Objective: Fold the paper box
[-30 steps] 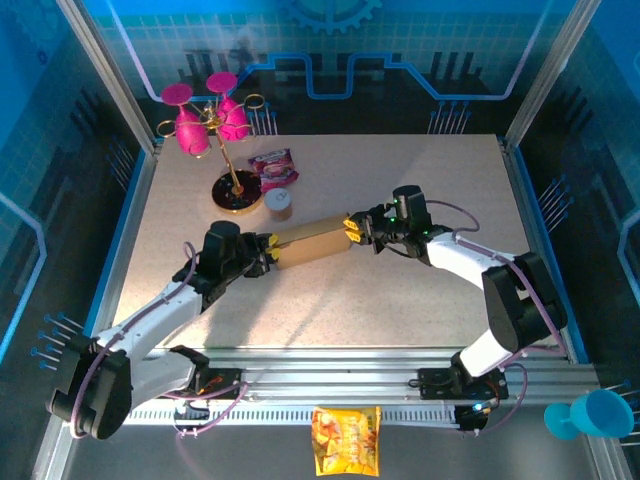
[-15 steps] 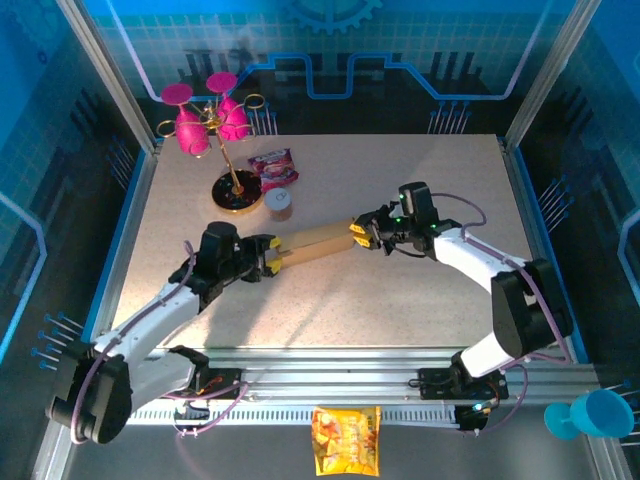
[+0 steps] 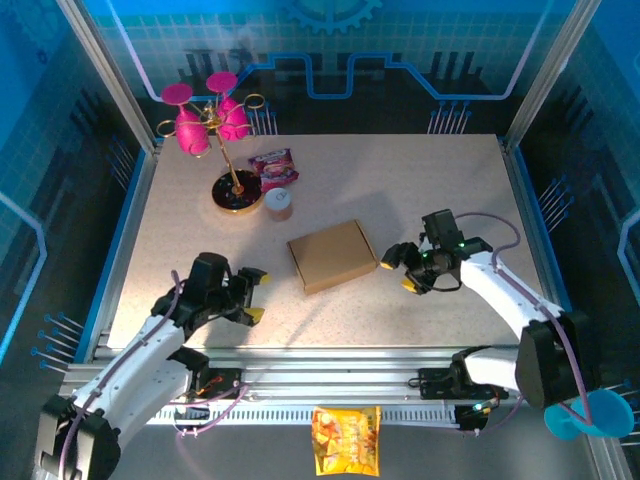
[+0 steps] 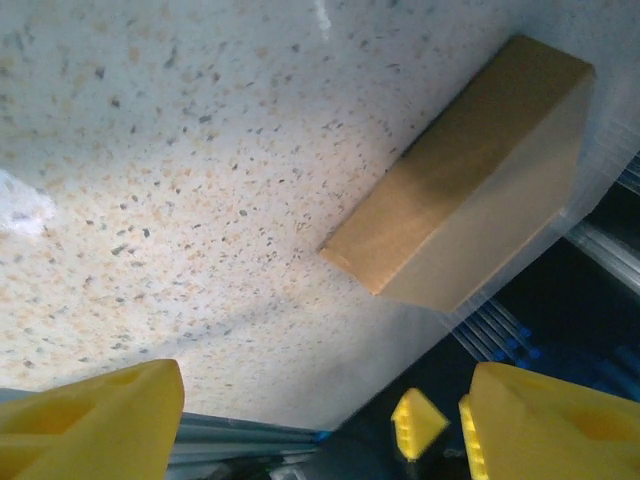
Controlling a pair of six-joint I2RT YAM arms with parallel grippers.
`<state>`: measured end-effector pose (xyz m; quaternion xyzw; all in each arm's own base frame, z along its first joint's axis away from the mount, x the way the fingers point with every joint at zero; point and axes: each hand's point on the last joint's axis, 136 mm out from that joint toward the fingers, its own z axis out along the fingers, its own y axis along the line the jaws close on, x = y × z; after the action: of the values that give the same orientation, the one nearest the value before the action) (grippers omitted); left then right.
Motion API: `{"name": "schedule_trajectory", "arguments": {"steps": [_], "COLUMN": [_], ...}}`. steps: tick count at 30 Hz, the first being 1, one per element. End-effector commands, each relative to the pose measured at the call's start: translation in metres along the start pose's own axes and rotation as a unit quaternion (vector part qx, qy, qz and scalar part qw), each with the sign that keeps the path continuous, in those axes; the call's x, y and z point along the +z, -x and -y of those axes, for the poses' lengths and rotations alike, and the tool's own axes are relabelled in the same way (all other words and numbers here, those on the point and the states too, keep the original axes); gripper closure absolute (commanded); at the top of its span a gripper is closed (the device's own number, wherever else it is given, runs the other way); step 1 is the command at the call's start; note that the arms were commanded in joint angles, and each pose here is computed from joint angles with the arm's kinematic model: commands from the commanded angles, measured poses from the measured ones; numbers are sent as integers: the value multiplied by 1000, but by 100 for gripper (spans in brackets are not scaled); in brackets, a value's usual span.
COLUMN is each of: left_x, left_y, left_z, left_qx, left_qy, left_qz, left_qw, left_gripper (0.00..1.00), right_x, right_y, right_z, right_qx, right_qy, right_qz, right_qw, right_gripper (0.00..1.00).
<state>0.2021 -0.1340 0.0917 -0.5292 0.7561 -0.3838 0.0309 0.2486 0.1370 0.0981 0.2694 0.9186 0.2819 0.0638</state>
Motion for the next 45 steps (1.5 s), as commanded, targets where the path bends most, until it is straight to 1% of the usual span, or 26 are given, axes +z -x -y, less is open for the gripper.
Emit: {"name": "schedule_trajectory", "arguments": {"steps": [1, 3, 6, 8, 9, 10, 12, 14, 15, 16, 17, 18, 19, 21, 27, 30, 31, 33, 35, 36, 37, 38, 40, 42, 44, 45], "left_x": [-25, -49, -90, -123, -139, -155, -168, -145, -133, -127, -124, -112, -101, -90, -52, -38, -35, -31, -30, -28, -25, -25, -25, -18, -15, -17], "left_y": [12, 20, 36, 61, 78, 94, 112, 123, 128, 138, 147, 152, 158, 172, 197, 201, 201, 204, 206, 206, 206, 205, 204, 198, 199, 199], "left_z": [25, 51, 84, 87, 82, 76, 72, 83, 81, 73, 67, 63, 59, 51, 69, 94, 103, 116, 126, 129, 131, 133, 130, 125, 122, 122], "left_qx": [99, 175, 288, 299, 289, 280, 304, 424, 462, 465, 466, 484, 500, 489, 508, 519, 526, 533, 535, 544, 551, 561, 566, 581, 582, 582], "left_qy": [0, -10, -8, 31, 57, 83, 111, 115, 120, 134, 148, 150, 155, 166, 106, 54, 34, 13, -15, -15, -14, -22, -48, -43, -49, -53], "left_qz": [60, 112, 213, 312, 369, 424, 485, 497, 499, 510, 508, 483, 460, 450, 431, 422, 425, 427, 438, 434, 429, 434, 456, 451, 478, 486], "left_qw": [993, 978, 934, 901, 881, 857, 812, 749, 723, 711, 710, 714, 717, 728, 738, 741, 736, 730, 722, 718, 716, 705, 685, 677, 656, 650], "left_gripper": [1, 1, 1, 1, 1, 1, 1, 1, 1, 1, 1, 1, 1, 1, 1, 1, 0, 1, 1, 1, 1, 1, 1, 1, 1, 1], "right_x": [-30, -55, -99, -123, -132, -132, -123, -114, -110, -104, -100, -92, -83, -64, -44, -41, -39, -30, -20, -21, -20, -19, -20, -21, -23, -24], "right_y": [19, 36, 62, 80, 89, 98, 111, 119, 123, 125, 127, 129, 131, 133, 153, 167, 172, 179, 179, 178, 177, 178, 180, 185, 189, 190], "right_z": [3, -3, -1, 31, 44, 44, 41, 41, 37, 37, 37, 37, 38, 39, 9, -4, -6, 2, 9, 8, 10, 11, 10, 14, 18, 18], "right_qx": [-52, -89, -133, -92, -92, -138, -225, -288, -323, -347, -356, -366, -374, -391, -429, -438, -443, -434, -433, -436, -433, -432, -431, -417, -406, -402], "right_qy": [-32, -43, -83, -163, -199, -209, -216, -221, -219, -219, -220, -213, -207, -197, -122, -85, -82, -75, -63, -56, -61, -65, -65, -81, -93, -99], "right_qz": [68, 137, 255, 330, 368, 391, 421, 451, 467, 475, 479, 477, 468, 448, 473, 490, 491, 481, 489, 501, 490, 485, 492, 493, 494, 499], "right_qw": [996, 986, 954, 925, 904, 886, 852, 815, 793, 778, 771, 770, 774, 779, 760, 749, 746, 758, 755, 746, 754, 758, 754, 759, 763, 762], "right_gripper": [0, 0, 0, 0, 0, 0, 0, 0, 0, 0, 0, 0, 0, 0, 0, 0, 0, 0, 0, 0, 0, 0, 0, 0, 0, 0]}}
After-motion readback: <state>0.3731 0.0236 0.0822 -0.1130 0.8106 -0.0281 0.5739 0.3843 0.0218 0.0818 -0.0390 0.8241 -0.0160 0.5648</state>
